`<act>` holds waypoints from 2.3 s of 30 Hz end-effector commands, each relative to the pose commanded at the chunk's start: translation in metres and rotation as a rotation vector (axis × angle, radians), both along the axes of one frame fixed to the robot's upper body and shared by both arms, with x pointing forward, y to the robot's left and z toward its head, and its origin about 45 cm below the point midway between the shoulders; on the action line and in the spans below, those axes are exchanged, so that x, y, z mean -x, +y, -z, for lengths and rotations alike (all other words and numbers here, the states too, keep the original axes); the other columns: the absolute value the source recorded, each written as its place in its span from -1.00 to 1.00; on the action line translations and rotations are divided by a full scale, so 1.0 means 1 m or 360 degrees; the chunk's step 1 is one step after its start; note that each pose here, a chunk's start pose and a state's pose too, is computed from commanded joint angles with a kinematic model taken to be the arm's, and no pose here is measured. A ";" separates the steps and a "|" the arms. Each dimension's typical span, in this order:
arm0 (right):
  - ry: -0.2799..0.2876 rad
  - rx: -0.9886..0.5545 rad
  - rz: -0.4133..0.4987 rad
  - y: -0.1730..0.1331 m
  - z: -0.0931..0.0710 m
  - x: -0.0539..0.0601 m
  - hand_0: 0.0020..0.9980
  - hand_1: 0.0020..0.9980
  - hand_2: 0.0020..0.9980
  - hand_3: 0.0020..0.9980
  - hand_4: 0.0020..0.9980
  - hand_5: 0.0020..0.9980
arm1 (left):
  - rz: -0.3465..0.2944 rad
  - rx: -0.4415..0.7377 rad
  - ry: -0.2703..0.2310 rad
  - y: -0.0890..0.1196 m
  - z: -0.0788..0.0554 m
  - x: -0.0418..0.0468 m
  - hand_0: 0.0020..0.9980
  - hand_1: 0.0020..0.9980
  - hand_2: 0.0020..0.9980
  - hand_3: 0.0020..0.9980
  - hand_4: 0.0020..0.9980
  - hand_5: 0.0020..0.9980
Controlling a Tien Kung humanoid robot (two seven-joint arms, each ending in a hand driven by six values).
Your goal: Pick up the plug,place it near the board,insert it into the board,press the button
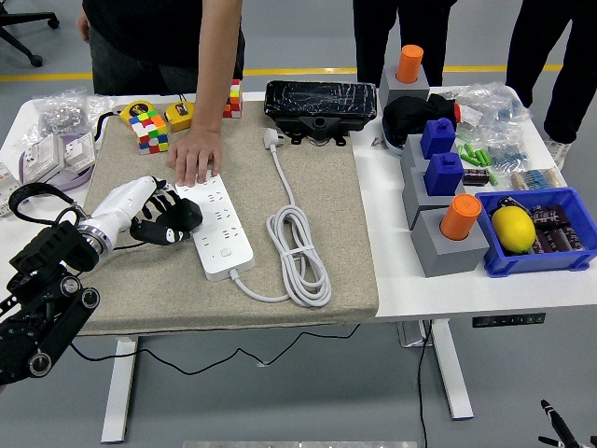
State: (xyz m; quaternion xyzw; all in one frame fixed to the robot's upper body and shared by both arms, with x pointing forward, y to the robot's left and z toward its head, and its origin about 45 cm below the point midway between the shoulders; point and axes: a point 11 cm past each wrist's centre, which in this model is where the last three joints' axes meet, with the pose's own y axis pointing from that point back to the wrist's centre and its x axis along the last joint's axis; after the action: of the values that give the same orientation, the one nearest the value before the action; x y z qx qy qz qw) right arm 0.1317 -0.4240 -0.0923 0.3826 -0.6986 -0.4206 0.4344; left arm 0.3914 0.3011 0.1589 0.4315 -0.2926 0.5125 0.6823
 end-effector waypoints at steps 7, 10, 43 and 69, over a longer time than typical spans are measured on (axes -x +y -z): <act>-0.0002 0.0002 0.0002 -0.001 0.000 -0.001 0.56 0.46 0.43 0.47 1.00 0.89 | -0.0004 -0.0008 -0.0002 0.001 0.000 -0.0004 -0.20 0.12 0.00 0.07 0.15 -1.00; -0.0002 0.0003 0.0003 -0.001 0.000 0.000 0.56 0.46 0.43 0.47 1.00 0.89 | -0.0003 -0.0011 -0.0003 0.001 -0.001 -0.0004 -0.20 0.13 0.01 0.07 0.16 -1.00; -0.0001 0.0006 0.0004 -0.002 0.000 0.001 0.56 0.46 0.43 0.47 1.00 0.89 | 0.0013 -0.0014 0.0064 0.002 0.006 0.0022 -0.07 0.34 0.24 0.18 0.51 -1.00; -0.0009 0.0010 0.0006 -0.002 -0.001 -0.001 0.56 0.46 0.43 0.47 1.00 0.89 | 0.0015 0.0004 0.0058 0.003 0.002 -0.0006 0.04 0.45 0.48 0.50 1.00 -0.79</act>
State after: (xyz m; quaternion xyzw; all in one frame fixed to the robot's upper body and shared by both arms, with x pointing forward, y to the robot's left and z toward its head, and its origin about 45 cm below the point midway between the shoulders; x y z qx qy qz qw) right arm 0.1327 -0.4262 -0.0912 0.3812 -0.7018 -0.4181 0.4330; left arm 0.3920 0.3045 0.1568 0.4386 -0.2815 0.5017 0.6905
